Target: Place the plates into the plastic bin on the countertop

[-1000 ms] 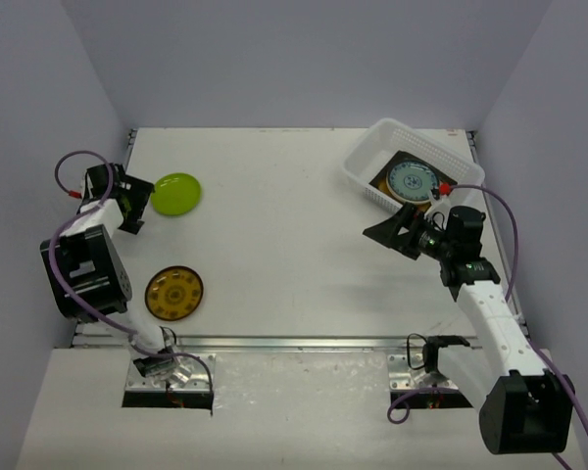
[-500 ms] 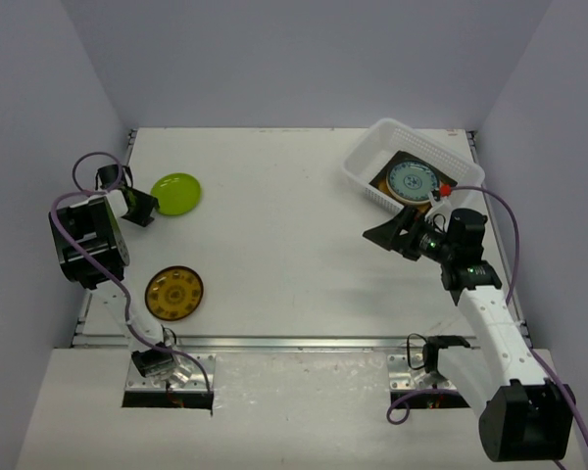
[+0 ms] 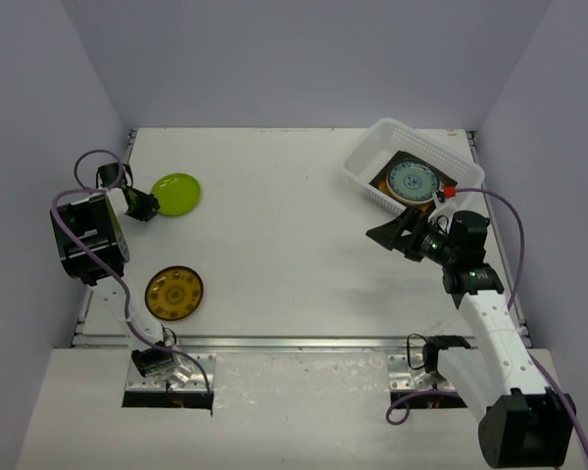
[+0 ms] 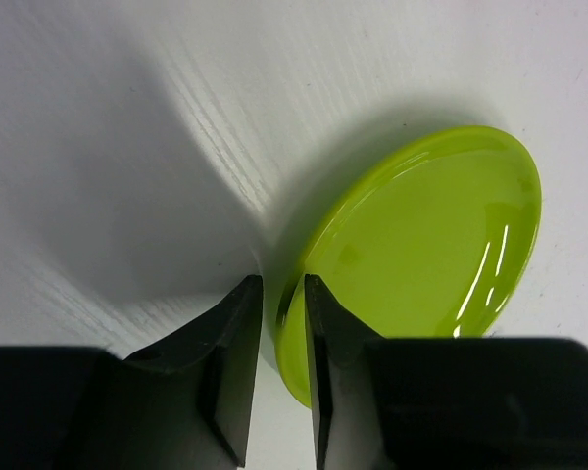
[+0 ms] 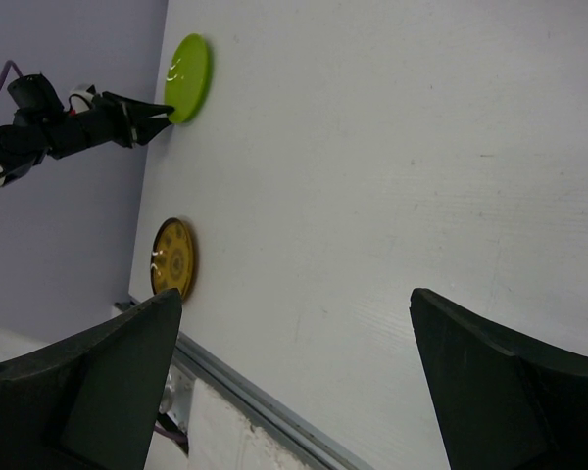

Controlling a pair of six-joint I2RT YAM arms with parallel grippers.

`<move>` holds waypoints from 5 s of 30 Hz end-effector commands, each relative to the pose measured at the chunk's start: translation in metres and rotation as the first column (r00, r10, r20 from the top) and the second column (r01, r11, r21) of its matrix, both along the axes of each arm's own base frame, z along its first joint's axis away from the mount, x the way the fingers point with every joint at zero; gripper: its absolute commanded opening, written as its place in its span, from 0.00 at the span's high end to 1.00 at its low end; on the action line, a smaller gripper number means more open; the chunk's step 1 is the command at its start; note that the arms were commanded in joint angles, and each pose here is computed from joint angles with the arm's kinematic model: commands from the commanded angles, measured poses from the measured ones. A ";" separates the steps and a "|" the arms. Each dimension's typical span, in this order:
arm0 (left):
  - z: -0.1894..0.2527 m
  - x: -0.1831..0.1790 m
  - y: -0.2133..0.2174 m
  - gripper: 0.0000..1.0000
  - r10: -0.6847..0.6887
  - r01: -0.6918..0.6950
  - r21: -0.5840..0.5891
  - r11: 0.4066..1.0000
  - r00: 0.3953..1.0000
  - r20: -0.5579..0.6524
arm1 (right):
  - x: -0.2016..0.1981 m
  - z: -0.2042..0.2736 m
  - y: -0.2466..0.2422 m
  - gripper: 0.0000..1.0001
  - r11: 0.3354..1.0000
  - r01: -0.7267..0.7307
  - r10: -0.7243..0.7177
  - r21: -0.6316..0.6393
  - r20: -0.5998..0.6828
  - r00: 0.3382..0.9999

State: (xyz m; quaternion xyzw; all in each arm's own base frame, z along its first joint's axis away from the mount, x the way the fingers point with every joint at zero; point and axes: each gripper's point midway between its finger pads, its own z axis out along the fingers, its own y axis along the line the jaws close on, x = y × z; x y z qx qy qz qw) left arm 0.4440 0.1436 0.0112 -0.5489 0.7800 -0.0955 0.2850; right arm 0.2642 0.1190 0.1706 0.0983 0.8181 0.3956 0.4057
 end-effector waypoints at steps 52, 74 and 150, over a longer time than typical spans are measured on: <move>0.218 -0.203 -0.319 0.00 -0.886 0.782 0.428 0.454 0.345 0.309 | 0.111 -0.019 -0.127 1.00 0.851 0.508 -0.473 0.136 -0.224 0.852; 0.199 -0.240 -0.335 0.00 -0.938 0.855 0.450 0.259 0.112 0.328 | 0.212 -0.045 -0.172 0.01 0.789 0.611 -0.556 0.069 -0.344 0.757; 0.285 -0.241 -0.143 0.00 -0.494 0.084 0.657 0.749 0.733 0.468 | 0.159 -0.035 0.136 1.00 0.992 0.095 -0.079 0.077 -0.188 0.979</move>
